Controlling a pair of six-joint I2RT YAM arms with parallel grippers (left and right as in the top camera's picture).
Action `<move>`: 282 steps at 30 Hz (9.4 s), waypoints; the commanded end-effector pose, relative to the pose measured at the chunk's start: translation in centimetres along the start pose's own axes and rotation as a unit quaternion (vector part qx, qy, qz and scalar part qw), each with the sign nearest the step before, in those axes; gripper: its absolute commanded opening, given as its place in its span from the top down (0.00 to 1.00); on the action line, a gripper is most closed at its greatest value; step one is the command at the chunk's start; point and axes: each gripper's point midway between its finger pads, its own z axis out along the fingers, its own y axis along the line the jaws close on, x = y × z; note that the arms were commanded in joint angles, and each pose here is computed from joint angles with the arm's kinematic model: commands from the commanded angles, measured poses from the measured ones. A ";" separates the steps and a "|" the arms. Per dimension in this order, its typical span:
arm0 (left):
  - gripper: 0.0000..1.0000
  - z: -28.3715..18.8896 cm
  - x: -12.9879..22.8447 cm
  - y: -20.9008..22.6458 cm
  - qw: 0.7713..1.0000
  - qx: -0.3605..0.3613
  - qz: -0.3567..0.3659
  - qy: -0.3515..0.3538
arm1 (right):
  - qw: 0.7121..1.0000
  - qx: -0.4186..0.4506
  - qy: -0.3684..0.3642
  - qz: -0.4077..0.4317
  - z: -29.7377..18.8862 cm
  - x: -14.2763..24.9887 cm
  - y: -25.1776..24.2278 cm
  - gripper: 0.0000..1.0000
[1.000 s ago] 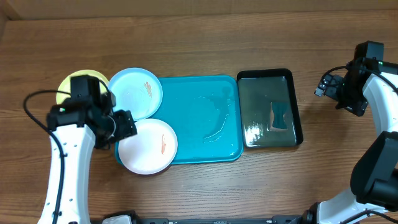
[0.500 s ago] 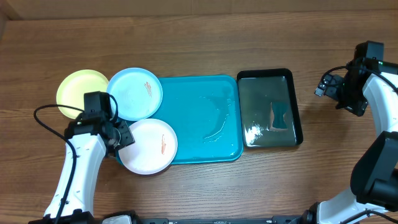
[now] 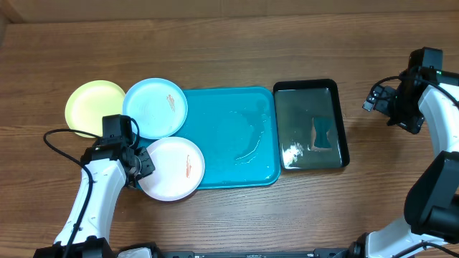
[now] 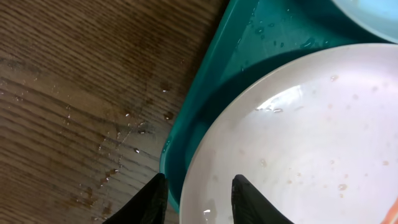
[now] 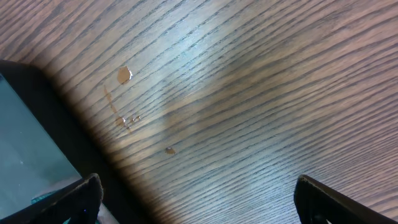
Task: Clean dirty plates on tray and stack at the side
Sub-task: 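Move the left gripper to the white plate's left rim and pinch it, then slide the white plate rightward to the tray center with the left gripper, then hold the white plate's rim steady with the left gripper, then reach the right gripper into the black basin and grasp the green sponge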
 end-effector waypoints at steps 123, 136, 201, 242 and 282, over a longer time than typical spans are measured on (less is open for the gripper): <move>0.61 0.4 2.1 -17.1 0.987 0.138 0.066 0.054 | 1.000 -0.006 -0.014 0.004 -0.7 -0.8 0.1 0.00; 0.77 2.1 2.4 -17.1 0.988 0.125 0.067 0.069 | 1.000 -0.006 -0.014 0.004 -0.7 -0.8 0.1 0.00; 0.96 1.2 1.4 -16.6 0.989 0.120 0.063 0.066 | 0.969 -0.247 0.005 0.018 -2.9 -1.1 8.5 0.00; 0.96 1.3 1.4 -16.5 0.989 0.118 0.063 0.066 | 0.971 -0.030 0.034 -0.233 4.4 9.8 11.4 0.38; 0.96 1.3 1.4 -16.5 0.989 0.118 0.063 0.066 | 0.978 -0.065 0.035 -0.197 5.1 10.3 12.5 0.96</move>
